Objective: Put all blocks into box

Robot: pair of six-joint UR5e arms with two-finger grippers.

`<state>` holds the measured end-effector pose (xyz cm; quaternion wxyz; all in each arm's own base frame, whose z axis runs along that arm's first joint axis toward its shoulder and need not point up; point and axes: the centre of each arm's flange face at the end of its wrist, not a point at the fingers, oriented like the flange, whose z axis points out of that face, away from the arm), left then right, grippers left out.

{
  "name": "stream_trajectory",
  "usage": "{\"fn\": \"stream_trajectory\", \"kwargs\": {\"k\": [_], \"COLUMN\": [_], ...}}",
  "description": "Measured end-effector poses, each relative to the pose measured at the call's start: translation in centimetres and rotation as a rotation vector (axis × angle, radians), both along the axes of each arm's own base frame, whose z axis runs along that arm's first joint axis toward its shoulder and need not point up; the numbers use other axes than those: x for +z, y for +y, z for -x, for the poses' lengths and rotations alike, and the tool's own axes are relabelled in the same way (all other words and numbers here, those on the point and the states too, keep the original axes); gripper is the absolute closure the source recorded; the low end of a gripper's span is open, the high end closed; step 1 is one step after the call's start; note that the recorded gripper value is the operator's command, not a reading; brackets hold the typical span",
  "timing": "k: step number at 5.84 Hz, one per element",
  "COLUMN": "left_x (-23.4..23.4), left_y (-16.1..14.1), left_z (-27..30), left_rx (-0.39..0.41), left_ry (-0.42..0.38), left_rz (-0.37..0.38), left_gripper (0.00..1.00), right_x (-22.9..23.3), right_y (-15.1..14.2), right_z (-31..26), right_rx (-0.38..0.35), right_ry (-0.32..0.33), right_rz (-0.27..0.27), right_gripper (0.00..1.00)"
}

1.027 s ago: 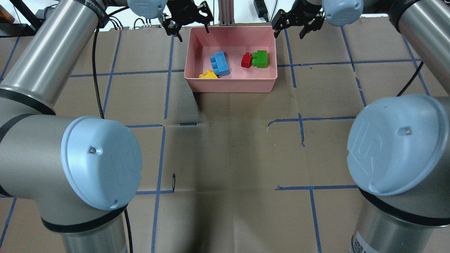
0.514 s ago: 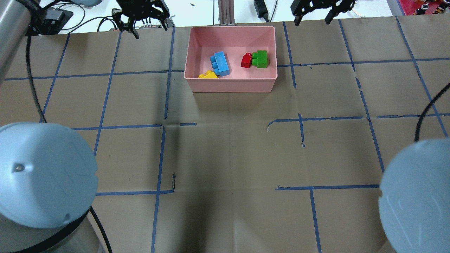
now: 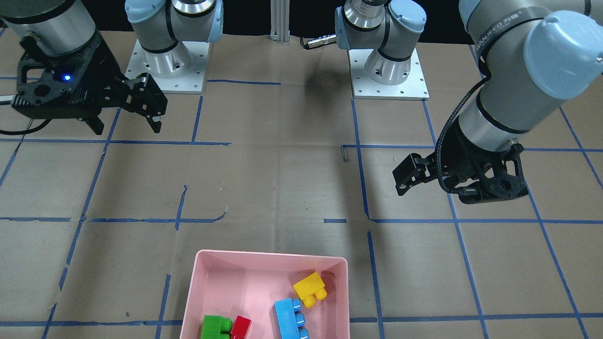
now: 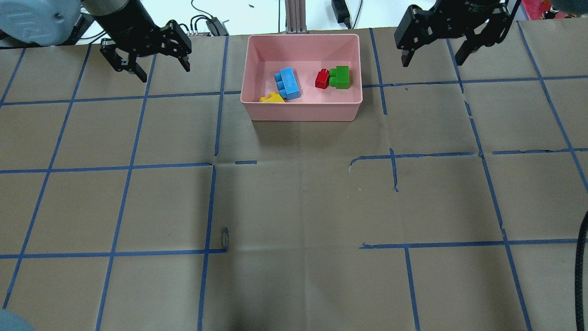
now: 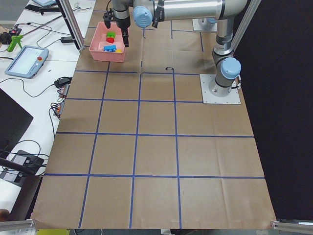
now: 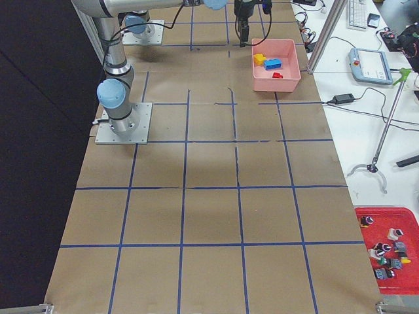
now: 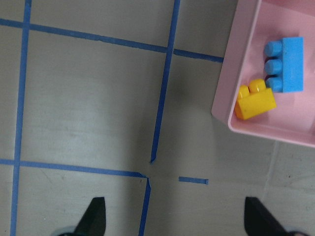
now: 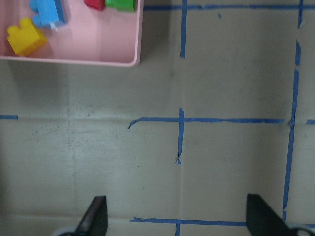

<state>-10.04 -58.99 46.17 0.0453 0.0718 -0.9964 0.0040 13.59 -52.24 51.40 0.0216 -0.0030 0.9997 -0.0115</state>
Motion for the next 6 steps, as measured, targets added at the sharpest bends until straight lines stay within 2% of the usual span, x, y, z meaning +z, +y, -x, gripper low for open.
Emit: {"fn": "stream_trajectory", "kwargs": {"k": [2,4,6], "left_x": [0.3,-0.3,-0.5], "left_y": [5.6,7.3,7.5], "left_z": [1.0,2.2,2.5], "left_rx": [-0.022,-0.046,-0.057], "left_ry": [-0.028,-0.063,-0.097], "left_rz": [-0.019,-0.034,-0.03], "left_gripper": [0.0,0.0,0.0], "right_x": [-3.6,-4.4,-4.5], "right_y": [1.9,2.1,2.0], "right_z": [-0.1,-0.1,-0.1], "right_rx": [-0.018,-0.019,-0.019], "right_ry": [0.015,0.013,0.013], "right_rz": [-0.005,-0.007,-0.006], "right_gripper": [0.0,0.0,0.0]}}
